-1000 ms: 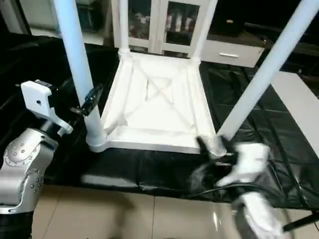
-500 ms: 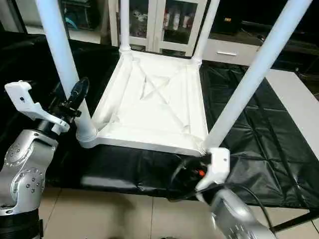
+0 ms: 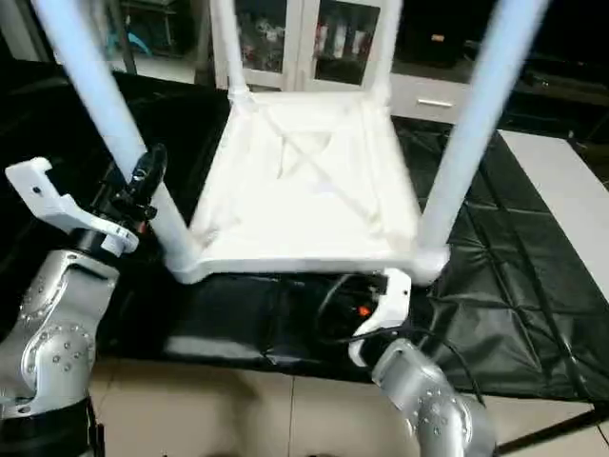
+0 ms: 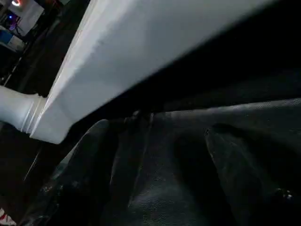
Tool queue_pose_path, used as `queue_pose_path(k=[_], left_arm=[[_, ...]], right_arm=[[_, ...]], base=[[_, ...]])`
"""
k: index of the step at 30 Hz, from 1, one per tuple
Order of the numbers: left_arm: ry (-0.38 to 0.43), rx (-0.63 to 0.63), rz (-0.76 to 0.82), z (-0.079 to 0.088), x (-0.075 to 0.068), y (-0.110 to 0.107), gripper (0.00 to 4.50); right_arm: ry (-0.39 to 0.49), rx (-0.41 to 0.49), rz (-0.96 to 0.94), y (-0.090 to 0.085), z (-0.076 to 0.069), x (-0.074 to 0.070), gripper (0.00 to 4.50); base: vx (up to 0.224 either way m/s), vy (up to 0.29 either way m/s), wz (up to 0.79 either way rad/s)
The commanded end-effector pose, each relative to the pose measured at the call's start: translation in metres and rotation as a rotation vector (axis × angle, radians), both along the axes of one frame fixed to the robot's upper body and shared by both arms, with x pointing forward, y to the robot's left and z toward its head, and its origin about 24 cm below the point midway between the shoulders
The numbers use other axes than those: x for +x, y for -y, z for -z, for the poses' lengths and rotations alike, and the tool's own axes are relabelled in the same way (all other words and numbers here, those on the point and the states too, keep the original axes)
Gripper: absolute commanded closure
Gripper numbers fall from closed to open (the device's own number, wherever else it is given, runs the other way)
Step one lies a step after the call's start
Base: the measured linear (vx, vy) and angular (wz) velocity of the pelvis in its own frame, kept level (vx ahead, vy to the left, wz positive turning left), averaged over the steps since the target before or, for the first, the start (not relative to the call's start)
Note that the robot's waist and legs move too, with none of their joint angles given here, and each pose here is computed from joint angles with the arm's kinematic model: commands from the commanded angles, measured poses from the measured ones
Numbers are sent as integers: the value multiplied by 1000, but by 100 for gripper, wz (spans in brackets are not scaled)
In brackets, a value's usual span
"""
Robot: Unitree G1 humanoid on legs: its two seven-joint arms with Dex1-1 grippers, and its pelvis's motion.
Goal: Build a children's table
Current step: Flip table
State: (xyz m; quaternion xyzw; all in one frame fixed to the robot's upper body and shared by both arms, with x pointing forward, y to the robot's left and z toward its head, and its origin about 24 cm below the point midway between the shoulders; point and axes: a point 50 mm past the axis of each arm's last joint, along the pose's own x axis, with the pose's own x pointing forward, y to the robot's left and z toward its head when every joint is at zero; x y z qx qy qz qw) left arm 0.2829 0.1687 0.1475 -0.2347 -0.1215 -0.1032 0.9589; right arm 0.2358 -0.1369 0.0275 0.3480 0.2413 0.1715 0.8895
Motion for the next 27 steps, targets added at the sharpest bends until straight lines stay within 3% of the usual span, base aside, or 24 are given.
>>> queue_pose_path(k=[1, 7, 11, 17, 21, 27], left_arm=[[-25, -73, 4, 3, -2, 2, 213], [-32, -75, 9, 3, -3, 3, 215], [-33, -79, 9, 3, -3, 3, 216], [-35, -88, 15, 2, -2, 5, 216], [-38, -112, 4, 1, -3, 5, 216], [-46, -156, -11, 2, -4, 5, 216]], right_arm=[[18, -19, 29, 8, -3, 4, 125], [179, 98, 71, 9, -33, 20, 125], [230, 162, 28, 2, -44, 24, 125], [169, 114, 86, -3, -32, 46, 125], [121, 93, 118, -2, -26, 53, 125], [127, 81, 131, 2, -24, 60, 125]], base=[[0, 0, 0], [0, 0, 0], [0, 0, 0], [0, 0, 0], [0, 0, 0], [0, 0, 0]])
